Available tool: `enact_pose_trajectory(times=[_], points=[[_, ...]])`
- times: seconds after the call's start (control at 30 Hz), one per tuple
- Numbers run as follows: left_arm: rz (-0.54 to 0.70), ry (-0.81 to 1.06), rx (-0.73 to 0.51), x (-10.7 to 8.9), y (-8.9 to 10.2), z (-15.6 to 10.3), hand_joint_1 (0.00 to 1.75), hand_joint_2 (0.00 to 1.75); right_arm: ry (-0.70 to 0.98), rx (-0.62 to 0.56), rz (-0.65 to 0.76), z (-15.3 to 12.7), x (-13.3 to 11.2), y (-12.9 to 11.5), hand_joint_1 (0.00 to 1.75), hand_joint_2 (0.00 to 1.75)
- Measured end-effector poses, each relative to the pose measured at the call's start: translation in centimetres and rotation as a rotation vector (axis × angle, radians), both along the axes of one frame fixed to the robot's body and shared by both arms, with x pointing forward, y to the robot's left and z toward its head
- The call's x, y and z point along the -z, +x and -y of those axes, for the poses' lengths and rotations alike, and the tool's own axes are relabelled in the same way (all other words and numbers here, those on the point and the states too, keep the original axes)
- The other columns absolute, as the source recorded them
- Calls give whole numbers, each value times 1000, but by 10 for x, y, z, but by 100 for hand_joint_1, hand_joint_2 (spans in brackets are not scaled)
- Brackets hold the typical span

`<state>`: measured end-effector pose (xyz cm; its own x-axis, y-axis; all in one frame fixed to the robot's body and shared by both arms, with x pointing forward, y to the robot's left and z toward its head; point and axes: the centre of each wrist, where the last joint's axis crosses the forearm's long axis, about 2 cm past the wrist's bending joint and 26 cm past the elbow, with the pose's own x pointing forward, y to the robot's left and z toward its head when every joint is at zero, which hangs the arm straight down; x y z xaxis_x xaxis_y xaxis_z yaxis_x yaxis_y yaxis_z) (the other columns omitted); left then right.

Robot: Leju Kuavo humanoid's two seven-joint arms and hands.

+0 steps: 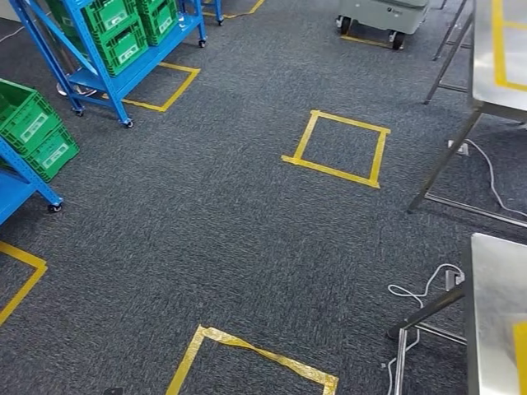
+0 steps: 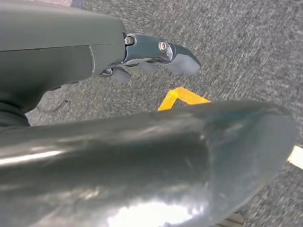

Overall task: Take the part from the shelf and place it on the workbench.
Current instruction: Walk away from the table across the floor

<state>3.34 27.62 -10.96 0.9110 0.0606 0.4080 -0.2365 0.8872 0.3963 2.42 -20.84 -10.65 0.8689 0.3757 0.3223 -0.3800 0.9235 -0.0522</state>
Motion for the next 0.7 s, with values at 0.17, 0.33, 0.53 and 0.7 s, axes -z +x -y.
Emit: enact_pose_trajectory(times=[0.17, 0.33, 0.53, 0.7], points=[[5, 11, 2, 0, 2, -4, 0, 0, 2, -1, 10, -1, -1, 5, 0, 0], [10, 3, 9, 0, -1, 0, 0, 0, 1, 3, -7, 0, 0, -3, 0, 0], [39, -10, 30, 0, 0, 4, 0, 0, 2, 8, -11, 1, 0, -5, 0, 0], [56, -1, 50, -1, 7, 4, 0, 0, 3, 12, -1, 0, 0, -1, 0, 0]])
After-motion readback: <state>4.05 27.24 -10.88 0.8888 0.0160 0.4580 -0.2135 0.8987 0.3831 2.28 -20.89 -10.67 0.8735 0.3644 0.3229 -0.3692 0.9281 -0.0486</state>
